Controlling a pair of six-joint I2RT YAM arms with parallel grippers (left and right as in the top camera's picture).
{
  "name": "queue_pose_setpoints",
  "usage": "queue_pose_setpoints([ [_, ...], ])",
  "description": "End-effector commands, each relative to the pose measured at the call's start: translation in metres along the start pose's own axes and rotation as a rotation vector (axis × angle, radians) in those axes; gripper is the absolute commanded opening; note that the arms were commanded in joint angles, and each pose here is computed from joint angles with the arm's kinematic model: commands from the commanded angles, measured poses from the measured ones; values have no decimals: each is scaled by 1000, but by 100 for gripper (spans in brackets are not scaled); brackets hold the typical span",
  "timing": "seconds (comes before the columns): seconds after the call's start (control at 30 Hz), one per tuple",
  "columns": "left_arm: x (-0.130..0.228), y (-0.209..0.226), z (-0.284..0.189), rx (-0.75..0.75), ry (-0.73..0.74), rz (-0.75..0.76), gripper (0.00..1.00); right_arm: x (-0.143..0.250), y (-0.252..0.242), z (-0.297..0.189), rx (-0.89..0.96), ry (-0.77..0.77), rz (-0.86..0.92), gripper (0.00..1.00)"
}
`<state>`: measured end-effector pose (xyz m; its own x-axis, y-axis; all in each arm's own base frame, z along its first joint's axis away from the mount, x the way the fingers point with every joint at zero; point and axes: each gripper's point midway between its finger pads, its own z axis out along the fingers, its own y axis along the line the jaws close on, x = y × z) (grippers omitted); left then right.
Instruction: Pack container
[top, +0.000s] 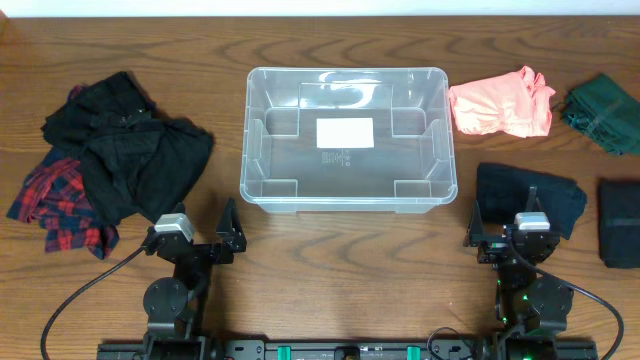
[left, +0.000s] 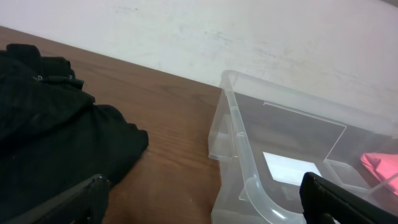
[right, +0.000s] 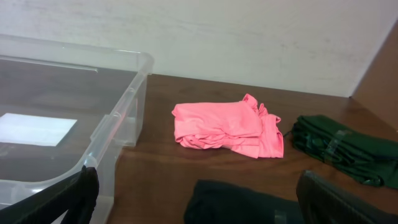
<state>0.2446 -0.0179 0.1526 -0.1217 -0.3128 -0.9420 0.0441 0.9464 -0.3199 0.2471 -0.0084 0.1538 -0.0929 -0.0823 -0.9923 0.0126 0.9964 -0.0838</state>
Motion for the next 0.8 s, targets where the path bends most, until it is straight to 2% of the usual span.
queue_pose_setpoints([
  [0.0,14,5,0,-15,45,30,98,1,-3,0,17,1,-9,99],
  [0.1,11,15,0,-77,30,63,98,1,-3,0,17,1,-10,99],
  [0.3,5,13,0,-68,3,62,98,1,-3,0,17,1,-10,99],
  [0.5,-43,3,-10,-79,-74,36,98,1,-3,0,17,1,-9,99],
  [0.6,-66,12,-17,-185,-19,26,98,1,-3,0,17,1,-9,99],
  [0.77,-86,23,-6,-325,184,72,98,1,-3,0,17,1,-10,99],
])
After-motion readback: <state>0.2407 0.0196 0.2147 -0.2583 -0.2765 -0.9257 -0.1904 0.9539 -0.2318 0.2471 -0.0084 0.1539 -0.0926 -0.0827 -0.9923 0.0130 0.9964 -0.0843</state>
